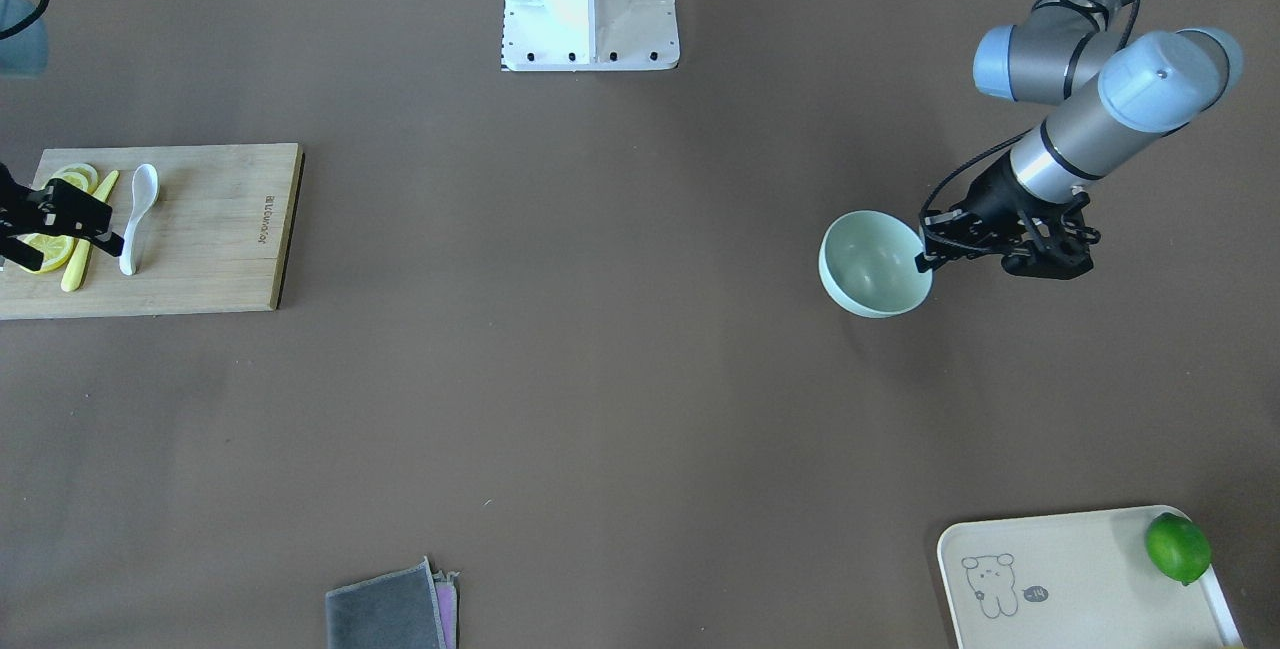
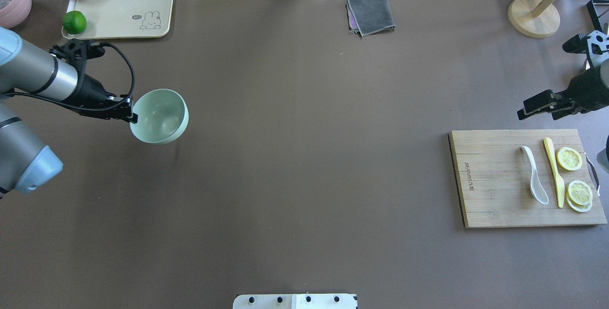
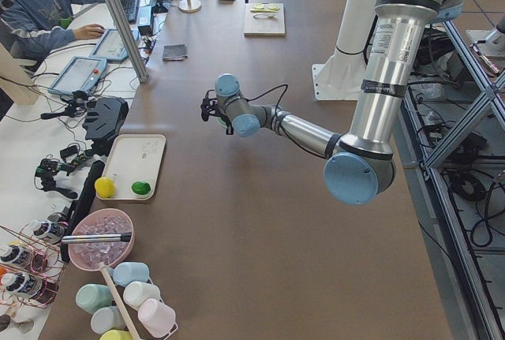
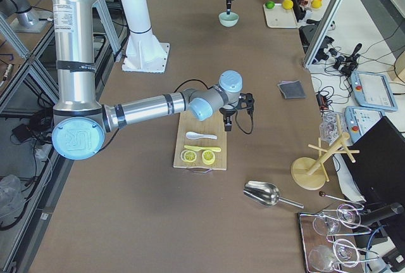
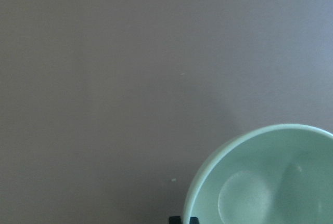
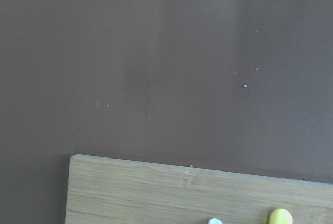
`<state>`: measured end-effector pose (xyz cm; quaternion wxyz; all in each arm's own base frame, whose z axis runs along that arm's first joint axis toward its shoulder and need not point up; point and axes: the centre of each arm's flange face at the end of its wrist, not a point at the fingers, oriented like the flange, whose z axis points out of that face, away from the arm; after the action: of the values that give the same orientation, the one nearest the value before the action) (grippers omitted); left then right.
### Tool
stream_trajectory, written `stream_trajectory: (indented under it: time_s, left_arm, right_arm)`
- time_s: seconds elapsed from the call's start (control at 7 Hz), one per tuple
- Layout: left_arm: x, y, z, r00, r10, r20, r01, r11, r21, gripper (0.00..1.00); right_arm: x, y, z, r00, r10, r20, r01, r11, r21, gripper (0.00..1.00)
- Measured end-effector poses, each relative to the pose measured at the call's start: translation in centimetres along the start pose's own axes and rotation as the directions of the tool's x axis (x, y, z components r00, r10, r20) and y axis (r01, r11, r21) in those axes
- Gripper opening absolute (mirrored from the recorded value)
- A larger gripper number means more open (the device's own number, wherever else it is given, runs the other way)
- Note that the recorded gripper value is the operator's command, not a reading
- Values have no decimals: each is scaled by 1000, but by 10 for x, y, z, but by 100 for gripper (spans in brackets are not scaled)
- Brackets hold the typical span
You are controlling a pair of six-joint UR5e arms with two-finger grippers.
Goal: Place spoon in bowl
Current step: 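Grasp the pale green bowl rim with the left gripper while the right approaches the board, then slide the bowl toward table center with the left gripper while the right grasps the spoon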
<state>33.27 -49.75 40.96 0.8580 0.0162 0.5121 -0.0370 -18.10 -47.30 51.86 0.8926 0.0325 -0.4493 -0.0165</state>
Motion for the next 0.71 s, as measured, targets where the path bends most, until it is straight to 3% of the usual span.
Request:
stream_trajectory:
  time_s: [0.29,0.71]
  left_arm:
    - [104,26,32,997,-75,-20,76,997,7,0]
    - [224,87,78,996,-84,34,83,996,45,0]
  right_arm:
    - [1,24,23,1000,9,-9,-9,999,-34,100]
    - [8,47,47,999,-6,-43,2,997,-83,99]
